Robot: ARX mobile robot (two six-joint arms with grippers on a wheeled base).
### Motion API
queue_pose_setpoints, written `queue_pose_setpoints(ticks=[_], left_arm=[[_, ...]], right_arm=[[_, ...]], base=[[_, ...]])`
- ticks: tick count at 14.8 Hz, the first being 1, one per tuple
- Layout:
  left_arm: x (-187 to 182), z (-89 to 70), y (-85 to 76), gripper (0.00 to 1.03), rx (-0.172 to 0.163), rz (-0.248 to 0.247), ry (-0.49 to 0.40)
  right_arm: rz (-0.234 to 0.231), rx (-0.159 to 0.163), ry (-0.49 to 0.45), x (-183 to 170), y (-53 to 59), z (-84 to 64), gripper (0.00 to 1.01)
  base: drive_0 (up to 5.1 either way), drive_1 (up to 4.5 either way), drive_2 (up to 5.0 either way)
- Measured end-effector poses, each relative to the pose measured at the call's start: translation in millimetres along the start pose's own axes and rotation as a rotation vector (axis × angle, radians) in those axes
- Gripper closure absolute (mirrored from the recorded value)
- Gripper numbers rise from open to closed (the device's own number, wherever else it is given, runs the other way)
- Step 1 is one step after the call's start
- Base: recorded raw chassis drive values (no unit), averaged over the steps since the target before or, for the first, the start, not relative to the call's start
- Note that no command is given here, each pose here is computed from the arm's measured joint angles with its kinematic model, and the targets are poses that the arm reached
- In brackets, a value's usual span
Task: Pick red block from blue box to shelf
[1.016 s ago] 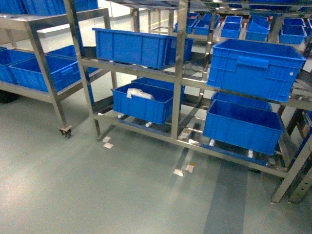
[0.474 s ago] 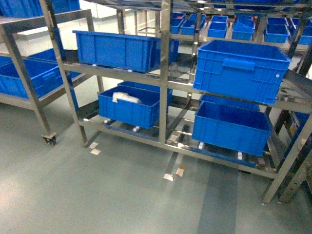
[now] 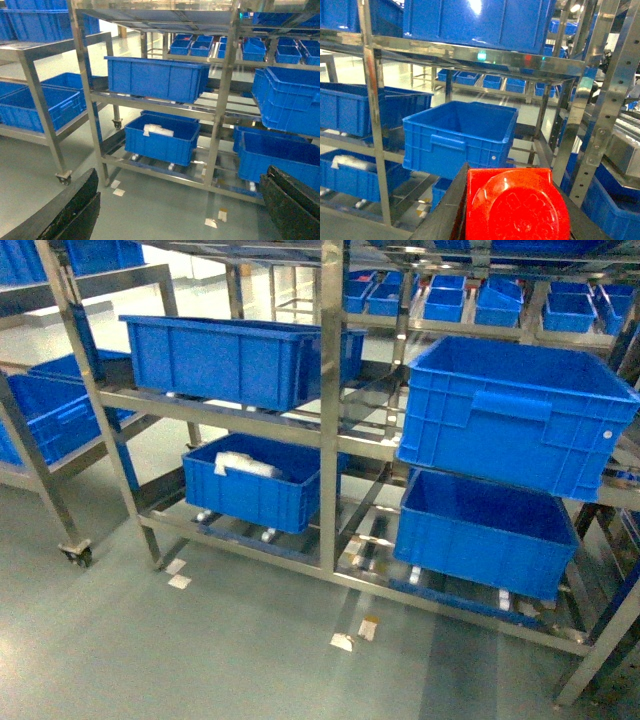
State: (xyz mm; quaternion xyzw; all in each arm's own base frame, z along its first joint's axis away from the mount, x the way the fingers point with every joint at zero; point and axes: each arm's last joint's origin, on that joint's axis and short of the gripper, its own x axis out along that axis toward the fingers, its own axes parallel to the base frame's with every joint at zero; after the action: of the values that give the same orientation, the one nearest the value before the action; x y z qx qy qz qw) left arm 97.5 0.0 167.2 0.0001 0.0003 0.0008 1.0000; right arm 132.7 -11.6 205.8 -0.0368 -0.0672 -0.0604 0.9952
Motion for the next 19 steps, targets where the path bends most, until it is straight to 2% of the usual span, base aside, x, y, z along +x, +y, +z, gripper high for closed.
queue_pose_setpoints(ticks=[5, 12, 17, 19], left_arm=[[0.0, 0.0, -0.1, 0.05, 0.0, -0.002, 0.0], [0.0, 0.0, -0.1, 0.05, 0.0, -0.002, 0.0], [0.0, 0.0, 0.0, 0.05, 0.0, -0.002, 0.0], [0.0, 0.3, 0.0, 0.05, 0.0, -0.001, -0.003]], right_arm=[[-0.001, 0.0, -0.004, -0.1, -0.1, 0.4, 0.74], [-0.001, 0.0, -0.008, -0.2, -0.1, 0.8, 0.74], [0.0, 0.0, -0.004, -0.1, 0.0, 0.4, 0.74], [0.0, 0.0, -0.009, -0.2, 0.0, 0.9, 0.74]], base=[[-1.7, 2.59, -5.9], [0.1, 3.11, -3.0], [-0.1, 1.28, -1.4], [-1.1, 3.25, -5.4]])
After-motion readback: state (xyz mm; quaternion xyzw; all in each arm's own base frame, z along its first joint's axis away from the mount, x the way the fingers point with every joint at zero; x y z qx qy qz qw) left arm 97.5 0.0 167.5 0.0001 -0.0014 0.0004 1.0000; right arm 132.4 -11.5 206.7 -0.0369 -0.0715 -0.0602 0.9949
